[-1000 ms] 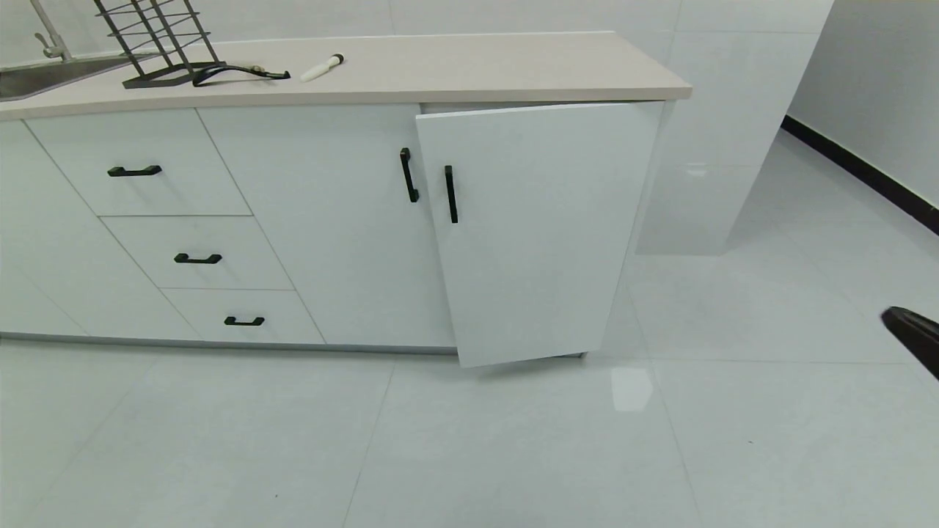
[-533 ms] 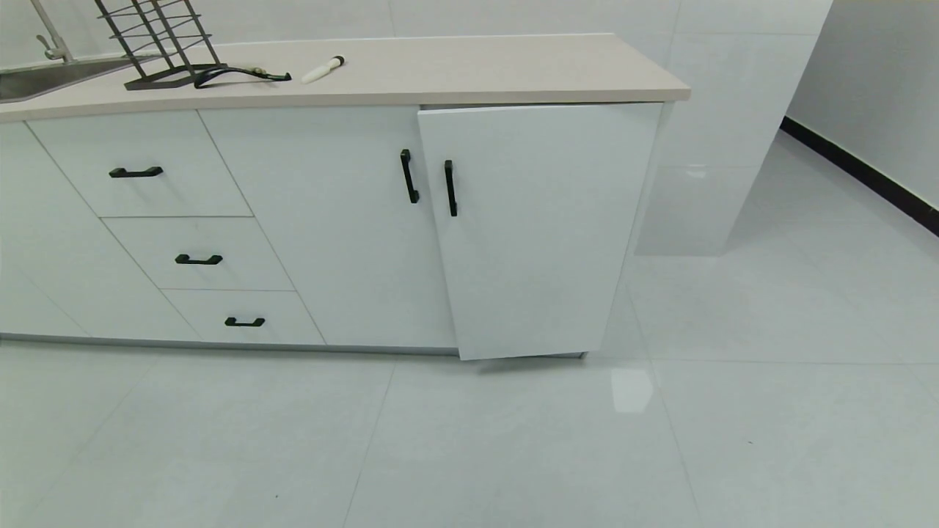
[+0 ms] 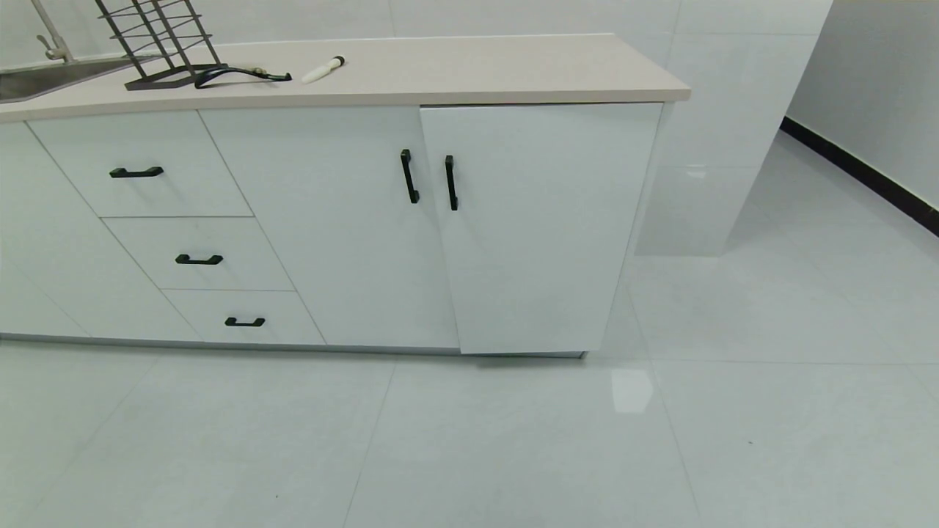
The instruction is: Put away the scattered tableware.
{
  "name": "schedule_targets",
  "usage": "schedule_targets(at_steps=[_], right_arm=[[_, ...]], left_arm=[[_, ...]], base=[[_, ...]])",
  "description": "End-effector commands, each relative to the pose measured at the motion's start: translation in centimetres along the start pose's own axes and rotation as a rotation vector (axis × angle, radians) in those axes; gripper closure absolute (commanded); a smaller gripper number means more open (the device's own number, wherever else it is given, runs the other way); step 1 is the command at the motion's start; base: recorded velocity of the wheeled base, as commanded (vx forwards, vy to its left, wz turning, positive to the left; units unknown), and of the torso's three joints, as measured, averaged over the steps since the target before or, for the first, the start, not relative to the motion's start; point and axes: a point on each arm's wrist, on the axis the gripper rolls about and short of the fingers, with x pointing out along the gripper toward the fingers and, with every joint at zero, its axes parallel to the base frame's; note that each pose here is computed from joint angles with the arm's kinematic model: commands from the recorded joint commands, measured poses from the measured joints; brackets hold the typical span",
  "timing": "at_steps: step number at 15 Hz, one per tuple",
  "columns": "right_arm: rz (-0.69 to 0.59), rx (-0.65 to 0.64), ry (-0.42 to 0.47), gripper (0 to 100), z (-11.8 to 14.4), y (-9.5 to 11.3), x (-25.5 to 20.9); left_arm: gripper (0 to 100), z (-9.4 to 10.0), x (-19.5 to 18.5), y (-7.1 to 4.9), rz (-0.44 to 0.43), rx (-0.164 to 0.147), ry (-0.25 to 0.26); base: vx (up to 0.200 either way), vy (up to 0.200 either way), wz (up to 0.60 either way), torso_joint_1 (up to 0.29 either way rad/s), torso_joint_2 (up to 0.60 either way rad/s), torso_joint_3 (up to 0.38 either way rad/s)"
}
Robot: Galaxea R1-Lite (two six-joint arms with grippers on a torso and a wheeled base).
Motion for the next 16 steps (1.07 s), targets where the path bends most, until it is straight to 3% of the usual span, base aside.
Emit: schedule_targets(at_steps=[1,7,11,14,16], right_arm=[[0.006,0.007,-0.002,100,-0.08,0.02,-0.06],[0.005,0.051,0.000,100,-0.10,0.02,-0.06],[0.003,0.055,0.000,100,-0.10,0.02,-0.06],[0.003,0.055,0.000,100,-0.10,0.02,-0.06],[0.003,0.055,0.000,100,-0.10,0.02,-0.06]], left_arm=[[0,0.00,0.00,0.00,0.002,-0.007,0.000],[0,0.00,0.00,0.01,0.007,-0.026,0.000],[0,-0.01,0.00,0.02,0.008,-0.021,0.002],[0,0.00,0.00,0.02,0.009,-0.021,0.000],[0,0.00,0.00,0.02,0.010,-0.021,0.001]], base=[[0.000,0.000,0.00,0.000,0.00,0.000],[0.000,0.167,0.00,0.000,0.01,0.004],[0.000,0.200,0.00,0.006,0.00,0.004],[0.200,0.200,0.00,0.001,0.01,0.002],[0.200,0.000,0.00,0.005,0.00,0.005]])
